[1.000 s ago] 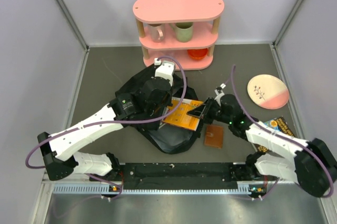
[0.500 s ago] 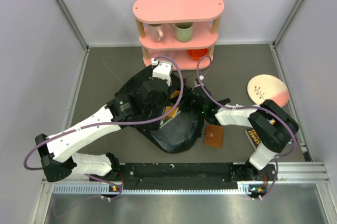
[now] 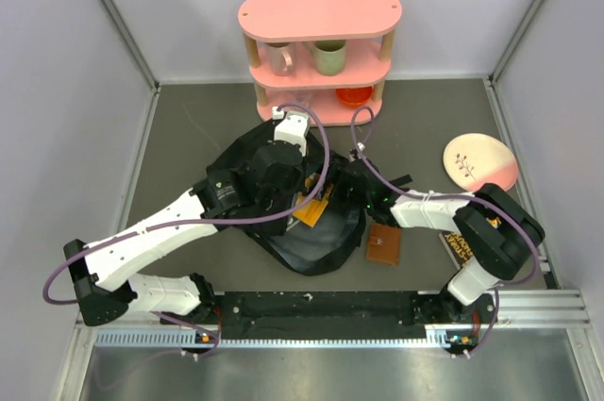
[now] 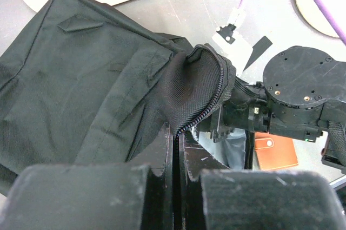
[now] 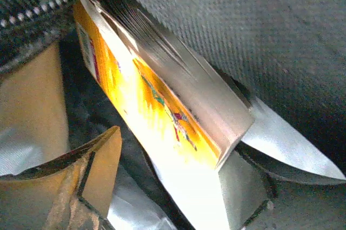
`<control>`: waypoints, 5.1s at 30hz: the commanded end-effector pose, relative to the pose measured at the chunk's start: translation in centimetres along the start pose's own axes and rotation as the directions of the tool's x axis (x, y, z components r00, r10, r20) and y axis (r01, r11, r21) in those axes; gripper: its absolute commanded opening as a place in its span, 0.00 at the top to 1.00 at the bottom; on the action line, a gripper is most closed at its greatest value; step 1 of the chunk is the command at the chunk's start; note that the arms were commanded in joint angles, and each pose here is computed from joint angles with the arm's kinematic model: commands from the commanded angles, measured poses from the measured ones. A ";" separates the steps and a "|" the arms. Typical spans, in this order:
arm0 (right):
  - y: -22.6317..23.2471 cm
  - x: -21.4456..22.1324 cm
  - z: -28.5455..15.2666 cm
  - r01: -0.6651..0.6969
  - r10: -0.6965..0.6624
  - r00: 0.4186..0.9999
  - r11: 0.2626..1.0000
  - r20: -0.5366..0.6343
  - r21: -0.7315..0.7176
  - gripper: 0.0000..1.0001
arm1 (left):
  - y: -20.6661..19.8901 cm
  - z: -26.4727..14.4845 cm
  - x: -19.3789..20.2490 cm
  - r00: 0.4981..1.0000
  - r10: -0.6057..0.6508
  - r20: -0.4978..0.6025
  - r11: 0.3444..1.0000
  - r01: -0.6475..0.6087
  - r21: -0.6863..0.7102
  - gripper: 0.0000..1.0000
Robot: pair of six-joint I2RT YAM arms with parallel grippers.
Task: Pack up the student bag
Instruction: Place the book in the student bag, then move the book to the center of the board.
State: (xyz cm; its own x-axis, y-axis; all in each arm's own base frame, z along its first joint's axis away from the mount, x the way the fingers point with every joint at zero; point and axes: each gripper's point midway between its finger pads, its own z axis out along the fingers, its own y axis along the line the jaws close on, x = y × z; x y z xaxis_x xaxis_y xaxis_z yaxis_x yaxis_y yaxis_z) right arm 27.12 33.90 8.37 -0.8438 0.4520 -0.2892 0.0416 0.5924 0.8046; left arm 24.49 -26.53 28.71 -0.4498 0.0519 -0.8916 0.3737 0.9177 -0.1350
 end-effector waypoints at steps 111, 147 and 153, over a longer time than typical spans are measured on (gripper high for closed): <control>-35.1 -10.5 -34.2 -0.835 0.137 0.549 0.134 0.824 0.534 0.01 | -9.6 -1.0 0.0 0.997 0.060 0.045 0.894 -0.073 0.441 0.01; -22.1 -10.3 -23.7 -0.467 0.258 0.837 0.796 0.482 0.385 0.15 | -14.1 4.7 1.6 0.995 0.070 -0.069 0.862 -0.025 0.506 0.01; -17.7 -15.3 -29.7 -0.341 -0.010 0.788 0.825 0.616 0.450 0.09 | -15.7 6.9 1.8 0.991 0.032 -0.127 0.841 0.041 0.540 0.01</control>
State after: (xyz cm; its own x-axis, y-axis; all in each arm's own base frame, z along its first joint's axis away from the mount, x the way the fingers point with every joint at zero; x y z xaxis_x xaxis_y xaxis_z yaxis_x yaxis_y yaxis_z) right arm 21.81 -0.80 7.55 -0.3921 0.8472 -0.3586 0.6306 0.5313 0.5657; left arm 22.63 -40.69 23.48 -0.5295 0.2137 -0.8209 0.7192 0.6263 -0.3009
